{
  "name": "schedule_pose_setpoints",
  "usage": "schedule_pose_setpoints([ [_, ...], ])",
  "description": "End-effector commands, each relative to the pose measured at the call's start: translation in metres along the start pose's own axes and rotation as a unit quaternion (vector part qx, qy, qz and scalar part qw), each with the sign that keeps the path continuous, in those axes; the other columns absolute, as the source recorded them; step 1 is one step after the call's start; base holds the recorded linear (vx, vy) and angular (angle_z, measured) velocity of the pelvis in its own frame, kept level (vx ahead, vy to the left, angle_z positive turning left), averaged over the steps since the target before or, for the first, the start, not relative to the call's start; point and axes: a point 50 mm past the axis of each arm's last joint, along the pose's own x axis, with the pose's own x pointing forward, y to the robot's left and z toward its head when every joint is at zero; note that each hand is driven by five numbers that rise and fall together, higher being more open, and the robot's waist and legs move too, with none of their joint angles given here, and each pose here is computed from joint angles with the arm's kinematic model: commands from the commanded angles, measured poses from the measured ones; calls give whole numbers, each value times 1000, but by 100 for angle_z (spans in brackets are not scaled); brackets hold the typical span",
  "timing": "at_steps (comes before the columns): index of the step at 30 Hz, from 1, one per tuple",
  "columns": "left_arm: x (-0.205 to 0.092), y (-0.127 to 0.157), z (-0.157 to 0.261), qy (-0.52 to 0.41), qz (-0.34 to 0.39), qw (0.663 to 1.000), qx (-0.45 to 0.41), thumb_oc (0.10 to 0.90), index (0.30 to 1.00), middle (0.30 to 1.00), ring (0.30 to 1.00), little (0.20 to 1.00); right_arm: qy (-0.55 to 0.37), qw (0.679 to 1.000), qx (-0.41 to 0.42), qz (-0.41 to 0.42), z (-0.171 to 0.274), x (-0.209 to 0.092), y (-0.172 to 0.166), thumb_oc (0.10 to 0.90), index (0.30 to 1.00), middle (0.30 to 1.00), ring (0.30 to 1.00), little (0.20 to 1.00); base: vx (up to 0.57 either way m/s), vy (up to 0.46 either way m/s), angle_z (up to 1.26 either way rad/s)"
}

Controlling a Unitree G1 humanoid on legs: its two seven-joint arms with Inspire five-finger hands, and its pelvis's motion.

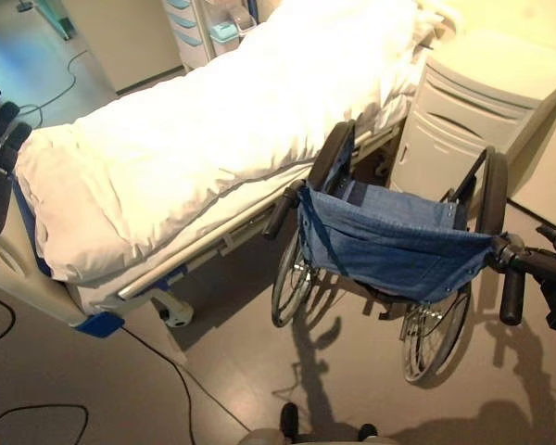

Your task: Push the wheelchair next to the bed

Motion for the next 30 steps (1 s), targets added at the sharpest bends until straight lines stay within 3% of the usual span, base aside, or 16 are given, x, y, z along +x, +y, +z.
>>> schedule_pose_setpoints([
  [1,8,-4,34,-63,-16,997,34,800,900,900,900,900,-278,903,-43,-326,121,-12,-73,800,900,900,900,900,-19,-7,26],
  [7,6,-6,20,-33,-12,999,8,800,900,900,900,900,-260,837,-140,-460,133,-24,-95,800,900,900,900,900,-9,-11,14],
  [10,5,-6,13,-18,-13,1000,-5,800,900,900,900,900,-278,780,-189,-528,145,-36,-98,800,900,900,900,900,-2,-3,5],
  [11,4,-5,9,-10,-13,1000,-7,800,900,900,900,900,-290,747,-211,-560,151,-42,-99,800,900,900,900,900,0,0,0],
  [16,2,-7,-6,25,-18,999,-25,800,900,900,900,900,-353,685,-231,-594,170,-59,-91,800,900,900,900,900,19,1,-14],
  [19,0,-6,-17,46,-17,998,-32,800,900,900,900,900,-385,742,-159,-526,170,-56,-81,800,900,900,900,900,18,7,-6],
  [20,-3,-6,-26,63,-16,997,-36,800,900,900,900,900,-395,804,-68,-439,159,-49,-69,800,900,900,900,900,11,9,-8],
  [23,-14,1,-40,87,-9,995,-45,800,900,900,900,900,-388,871,63,-295,131,-41,-49,800,900,900,900,900,3,19,-8],
  [26,-22,9,-53,108,-4,992,-58,800,900,900,900,900,-365,882,99,-282,110,-36,-48,800,900,900,900,900,1,16,-4],
  [30,-28,10,-86,171,3,983,-68,800,900,900,900,900,-274,885,118,-357,75,-18,-71,800,900,900,900,900,0,0,0],
])
